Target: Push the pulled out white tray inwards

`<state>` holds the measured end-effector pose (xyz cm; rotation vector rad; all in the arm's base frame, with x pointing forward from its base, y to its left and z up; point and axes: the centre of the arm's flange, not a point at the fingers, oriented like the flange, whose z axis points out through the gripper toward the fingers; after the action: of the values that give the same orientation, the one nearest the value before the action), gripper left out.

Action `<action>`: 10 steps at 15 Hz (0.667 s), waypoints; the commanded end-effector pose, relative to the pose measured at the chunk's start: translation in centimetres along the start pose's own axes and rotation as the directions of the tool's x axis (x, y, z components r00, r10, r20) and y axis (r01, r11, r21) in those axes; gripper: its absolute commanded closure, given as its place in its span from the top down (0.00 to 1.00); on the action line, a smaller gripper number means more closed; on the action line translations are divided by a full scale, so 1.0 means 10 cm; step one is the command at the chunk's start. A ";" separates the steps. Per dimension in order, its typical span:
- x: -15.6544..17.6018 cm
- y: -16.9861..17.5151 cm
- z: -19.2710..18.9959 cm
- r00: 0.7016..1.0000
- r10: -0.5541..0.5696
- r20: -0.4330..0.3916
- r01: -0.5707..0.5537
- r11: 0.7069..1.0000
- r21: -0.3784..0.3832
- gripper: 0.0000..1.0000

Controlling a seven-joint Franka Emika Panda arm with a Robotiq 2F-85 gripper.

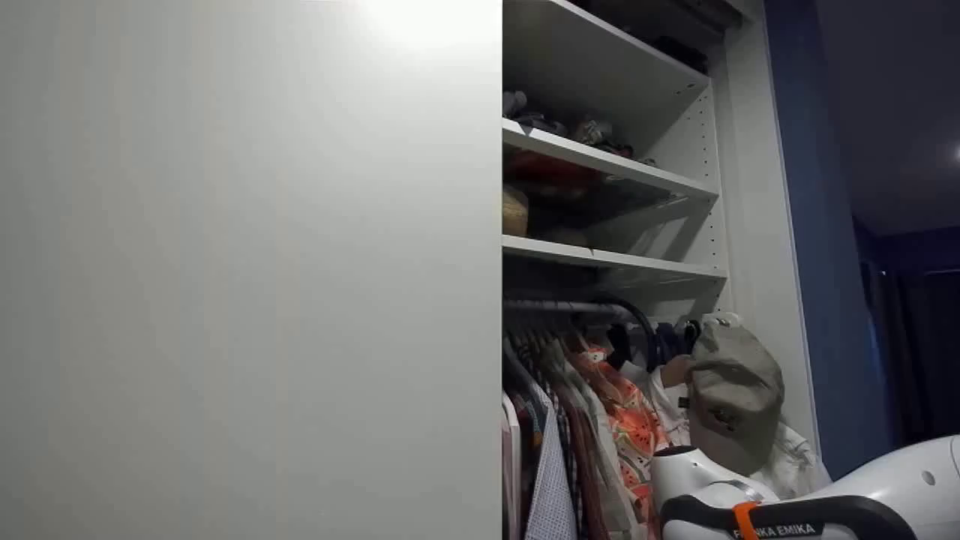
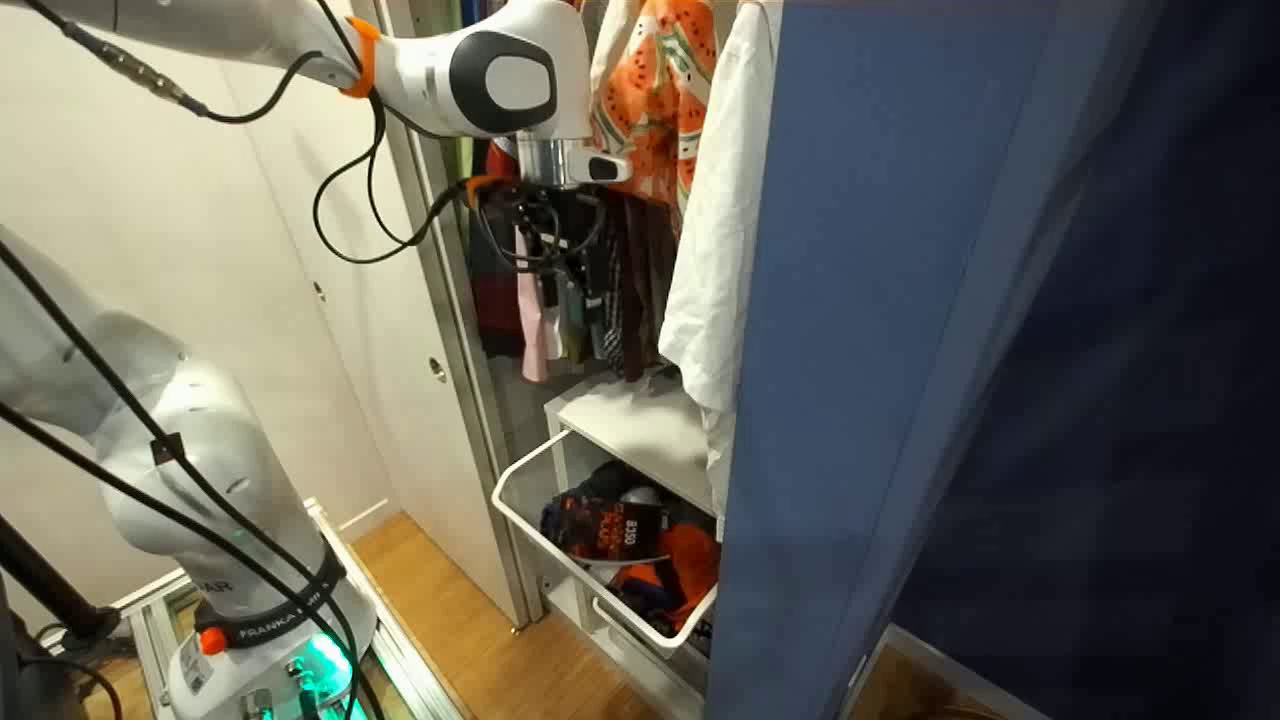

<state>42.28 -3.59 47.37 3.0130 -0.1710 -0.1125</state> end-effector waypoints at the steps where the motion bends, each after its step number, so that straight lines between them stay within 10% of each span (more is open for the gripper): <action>1: 0.00 0.00 0.00 1.000 0.000 0.000 0.000 1.000 0.000 1.00; 10: -0.57 -0.40 1.46 0.954 -0.082 0.287 0.069 0.996 0.057 1.00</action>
<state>38.77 -0.86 37.56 3.0395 -0.1188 -0.4549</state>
